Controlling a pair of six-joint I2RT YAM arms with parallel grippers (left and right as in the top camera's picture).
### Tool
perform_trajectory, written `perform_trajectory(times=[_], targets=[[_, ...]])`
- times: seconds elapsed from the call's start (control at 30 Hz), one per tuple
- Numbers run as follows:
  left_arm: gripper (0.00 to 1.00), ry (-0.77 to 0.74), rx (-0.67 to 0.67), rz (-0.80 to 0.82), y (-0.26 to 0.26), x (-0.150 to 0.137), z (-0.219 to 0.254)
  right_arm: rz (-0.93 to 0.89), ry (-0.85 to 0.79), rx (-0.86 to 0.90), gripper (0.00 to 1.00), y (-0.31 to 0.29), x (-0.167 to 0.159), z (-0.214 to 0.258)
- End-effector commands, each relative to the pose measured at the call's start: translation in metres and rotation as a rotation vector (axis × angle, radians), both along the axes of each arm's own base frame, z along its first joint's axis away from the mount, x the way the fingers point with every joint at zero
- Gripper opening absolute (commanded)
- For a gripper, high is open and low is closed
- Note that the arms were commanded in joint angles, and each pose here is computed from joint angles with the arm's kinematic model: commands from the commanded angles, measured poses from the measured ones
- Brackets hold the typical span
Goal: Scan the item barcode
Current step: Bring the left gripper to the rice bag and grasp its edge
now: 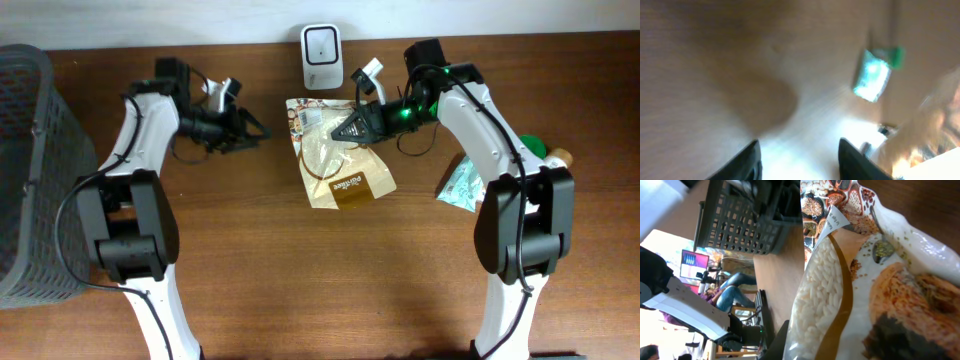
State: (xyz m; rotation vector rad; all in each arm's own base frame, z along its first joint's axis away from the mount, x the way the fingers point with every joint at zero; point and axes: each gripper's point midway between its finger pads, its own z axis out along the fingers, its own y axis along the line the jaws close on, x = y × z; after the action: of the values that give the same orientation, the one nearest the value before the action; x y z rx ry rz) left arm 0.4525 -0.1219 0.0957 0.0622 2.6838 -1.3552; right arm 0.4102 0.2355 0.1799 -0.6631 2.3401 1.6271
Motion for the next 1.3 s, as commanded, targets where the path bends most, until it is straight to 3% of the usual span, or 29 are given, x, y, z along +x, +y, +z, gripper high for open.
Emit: perform_trajectory(times=[0.0, 0.2, 0.5, 0.97, 1.13, 1.27], targets=[[0.58, -0.021, -0.327, -0.043, -0.022, -0.015, 0.015, 0.005, -0.044, 0.025, 0.04, 0.000, 0.001, 0.016], [0.62, -0.153, -0.532, -0.110, -0.031, -0.022, 0.042, 0.003, -0.028, 0.013, 0.04, 0.000, 0.003, 0.007], [0.59, -0.235, -0.618, -0.216, -0.063, -0.029, 0.058, 0.005, -0.027, 0.014, 0.04, 0.001, 0.002, 0.006], [0.46, -0.306, -0.571, -0.325, -0.101, -0.037, 0.050, 0.011, -0.022, 0.039, 0.04, 0.002, 0.001, 0.011], [0.45, -0.280, -0.437, -0.338, -0.116, -0.038, 0.027, 0.011, -0.022, 0.039, 0.04, 0.002, 0.001, 0.010], [0.44, -0.257, -0.421, -0.325, -0.119, -0.036, 0.025, 0.011, -0.022, 0.039, 0.04, 0.002, 0.001, 0.010]])
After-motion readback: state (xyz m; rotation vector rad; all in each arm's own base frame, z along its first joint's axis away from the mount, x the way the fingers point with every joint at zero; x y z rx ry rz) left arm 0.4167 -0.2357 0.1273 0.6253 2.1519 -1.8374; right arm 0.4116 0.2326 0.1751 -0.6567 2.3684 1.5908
